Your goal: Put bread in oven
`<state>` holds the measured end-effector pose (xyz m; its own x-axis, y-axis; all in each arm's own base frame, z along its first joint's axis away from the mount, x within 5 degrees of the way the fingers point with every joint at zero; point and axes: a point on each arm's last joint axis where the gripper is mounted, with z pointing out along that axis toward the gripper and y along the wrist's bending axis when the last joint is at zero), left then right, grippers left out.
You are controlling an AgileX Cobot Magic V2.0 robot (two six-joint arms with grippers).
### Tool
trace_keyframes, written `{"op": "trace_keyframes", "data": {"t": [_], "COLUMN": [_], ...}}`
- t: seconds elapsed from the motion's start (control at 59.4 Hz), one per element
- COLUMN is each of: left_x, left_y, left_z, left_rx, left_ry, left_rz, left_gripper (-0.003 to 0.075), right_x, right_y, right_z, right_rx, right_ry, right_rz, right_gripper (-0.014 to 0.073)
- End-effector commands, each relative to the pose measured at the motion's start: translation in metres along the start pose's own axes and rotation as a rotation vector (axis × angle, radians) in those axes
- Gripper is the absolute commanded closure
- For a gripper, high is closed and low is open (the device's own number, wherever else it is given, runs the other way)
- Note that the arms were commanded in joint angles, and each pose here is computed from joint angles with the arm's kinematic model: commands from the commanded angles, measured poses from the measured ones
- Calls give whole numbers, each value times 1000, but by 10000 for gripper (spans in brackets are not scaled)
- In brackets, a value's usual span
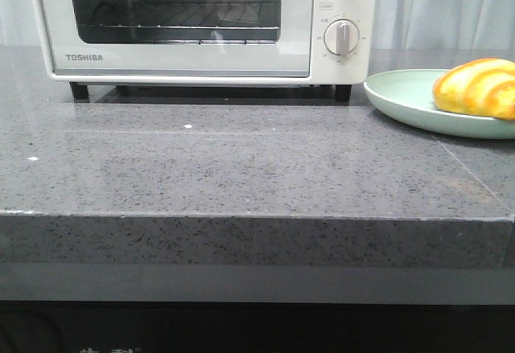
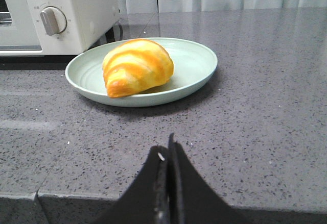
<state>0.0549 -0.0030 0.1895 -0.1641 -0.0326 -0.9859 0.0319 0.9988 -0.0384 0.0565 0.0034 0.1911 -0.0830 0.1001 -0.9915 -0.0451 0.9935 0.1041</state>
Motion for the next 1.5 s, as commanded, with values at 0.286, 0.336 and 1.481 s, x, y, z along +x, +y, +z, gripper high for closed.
{"op": "trace_keyframes", "data": {"t": [0.286,0.336,1.481], "left_x": [-5,-5,-12], "left_y": [0,0,1], "left_z": [-1,-1,-2], "left_rx": [-2,-2,-13], "left_ry": [-86,-86,-168], "left_rz": [-13,-13,27], "left_gripper": [741,741,741], "right_x": [-10,-10,-21], "right_y": [0,0,0], "right_z": [-2,-2,-4], "right_rx": [0,0,-2], "right_ry": [-101,-101,-228], "right_rz": [-3,-3,-3], "right_gripper": [664,664,664]}}
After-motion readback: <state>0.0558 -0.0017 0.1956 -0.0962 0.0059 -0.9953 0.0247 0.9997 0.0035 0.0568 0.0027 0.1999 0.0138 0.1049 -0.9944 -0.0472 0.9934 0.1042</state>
